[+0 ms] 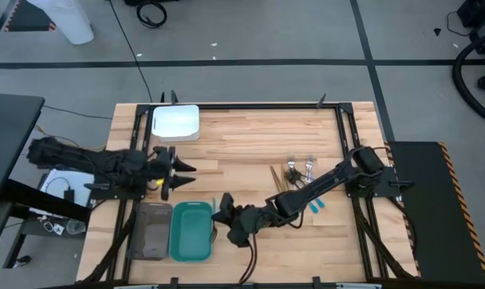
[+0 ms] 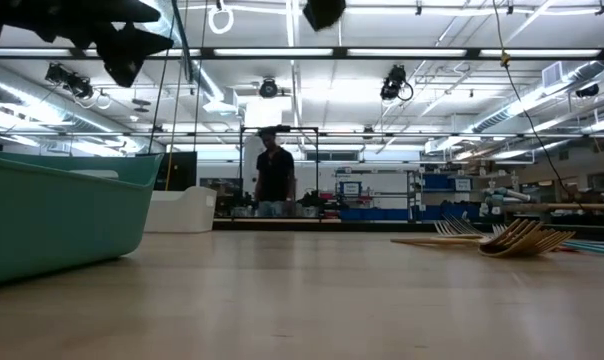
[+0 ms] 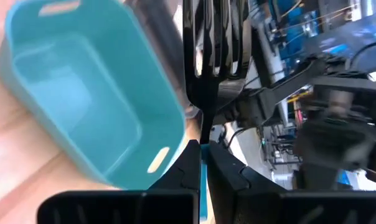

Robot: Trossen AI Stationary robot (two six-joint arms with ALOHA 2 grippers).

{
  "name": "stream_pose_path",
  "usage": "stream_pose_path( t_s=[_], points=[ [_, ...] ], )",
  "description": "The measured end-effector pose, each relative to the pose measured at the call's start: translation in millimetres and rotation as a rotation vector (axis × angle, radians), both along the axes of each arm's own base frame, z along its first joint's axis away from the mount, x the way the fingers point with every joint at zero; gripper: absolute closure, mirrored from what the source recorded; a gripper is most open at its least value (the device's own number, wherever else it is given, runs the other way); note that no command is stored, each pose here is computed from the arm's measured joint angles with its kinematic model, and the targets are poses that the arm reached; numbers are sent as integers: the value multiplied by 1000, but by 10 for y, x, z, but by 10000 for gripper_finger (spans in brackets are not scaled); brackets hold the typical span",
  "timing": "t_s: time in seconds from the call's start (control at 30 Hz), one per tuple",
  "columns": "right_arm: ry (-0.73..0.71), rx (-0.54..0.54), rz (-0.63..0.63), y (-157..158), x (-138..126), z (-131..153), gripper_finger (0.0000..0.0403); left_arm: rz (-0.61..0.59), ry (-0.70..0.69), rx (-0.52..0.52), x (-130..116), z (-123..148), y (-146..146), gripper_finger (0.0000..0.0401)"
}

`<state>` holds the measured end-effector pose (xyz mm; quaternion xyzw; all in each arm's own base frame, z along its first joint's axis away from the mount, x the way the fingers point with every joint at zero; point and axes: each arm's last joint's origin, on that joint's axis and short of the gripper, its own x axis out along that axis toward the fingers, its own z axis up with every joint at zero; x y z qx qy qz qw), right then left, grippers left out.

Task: Sort silverware by color (type)
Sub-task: Put the blue fork into the green bin

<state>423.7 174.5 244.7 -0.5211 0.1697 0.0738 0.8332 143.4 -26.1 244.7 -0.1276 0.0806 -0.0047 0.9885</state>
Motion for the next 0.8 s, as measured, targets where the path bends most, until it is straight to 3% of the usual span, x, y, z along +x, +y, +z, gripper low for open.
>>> stream_pose_path(
  t_s=[0.47,0.63,0.8],
  points=[
    [-69,137,48,-409,171,128,384,-229,45,281,211,-149,-216,221],
    [-52,237,97,-543,180,189,383,-292,49,291,237,-176,-237,221],
    [-22,370,170,-668,212,194,383,-365,-29,222,255,-108,-269,221]
  ],
)
